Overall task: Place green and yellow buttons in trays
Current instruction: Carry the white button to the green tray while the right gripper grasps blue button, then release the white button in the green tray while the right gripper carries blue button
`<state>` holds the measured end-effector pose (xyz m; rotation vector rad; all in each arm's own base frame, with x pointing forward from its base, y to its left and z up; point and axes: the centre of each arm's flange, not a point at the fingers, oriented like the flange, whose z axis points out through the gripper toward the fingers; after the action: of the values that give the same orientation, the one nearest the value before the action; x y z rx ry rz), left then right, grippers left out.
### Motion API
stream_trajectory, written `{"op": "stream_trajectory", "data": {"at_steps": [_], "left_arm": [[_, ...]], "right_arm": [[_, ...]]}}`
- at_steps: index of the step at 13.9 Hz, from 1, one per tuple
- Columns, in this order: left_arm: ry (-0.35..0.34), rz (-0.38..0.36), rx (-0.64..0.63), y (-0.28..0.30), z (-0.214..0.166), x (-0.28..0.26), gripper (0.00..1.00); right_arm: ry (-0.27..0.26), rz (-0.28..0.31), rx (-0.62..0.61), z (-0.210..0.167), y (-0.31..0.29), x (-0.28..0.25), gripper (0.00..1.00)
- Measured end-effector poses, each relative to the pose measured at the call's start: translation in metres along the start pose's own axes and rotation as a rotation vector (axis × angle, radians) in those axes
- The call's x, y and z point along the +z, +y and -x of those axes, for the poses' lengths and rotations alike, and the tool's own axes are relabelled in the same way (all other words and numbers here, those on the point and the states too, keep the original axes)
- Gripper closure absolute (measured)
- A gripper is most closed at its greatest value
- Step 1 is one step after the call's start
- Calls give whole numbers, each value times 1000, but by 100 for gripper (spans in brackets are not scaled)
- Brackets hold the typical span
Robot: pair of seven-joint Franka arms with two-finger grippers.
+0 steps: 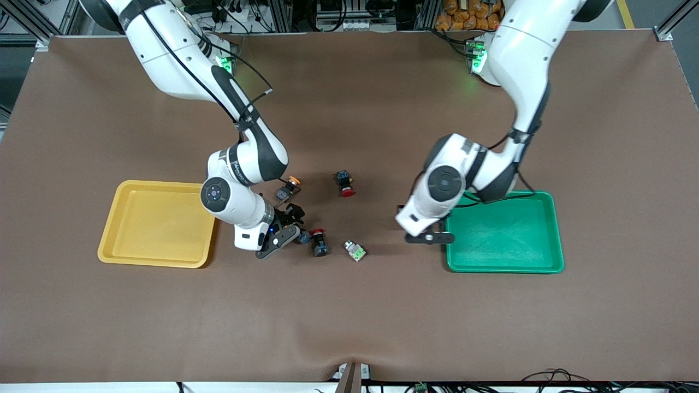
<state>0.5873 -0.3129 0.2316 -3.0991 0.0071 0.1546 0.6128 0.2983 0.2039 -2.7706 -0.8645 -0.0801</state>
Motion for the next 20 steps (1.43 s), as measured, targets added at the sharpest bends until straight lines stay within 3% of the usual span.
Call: {"op": "stream_trajectory", "data": {"at_steps": [7,13,14,17,18,20], "left_arm": [[-5,-26,-63,-63,-5,-8,33],[-17,-66,-82,-106,-6,21,33],[-19,-65,-83,-108,-7,23,33],[-19,-60,-78,-106,-6,33,33],[-19,-59,-77,-106,-6,37,33],[-23,-58,-77,-106,-6,44,29]], "right_arm": [[17,13,-34,-2,-13,14,3],[22,23,-41,-1,-17,27,19],[21,23,-41,-1,-17,27,25],[16,24,-39,2,-16,30,61],[16,24,-38,2,-15,30,68],[15,24,-38,2,-15,30,68]]}}
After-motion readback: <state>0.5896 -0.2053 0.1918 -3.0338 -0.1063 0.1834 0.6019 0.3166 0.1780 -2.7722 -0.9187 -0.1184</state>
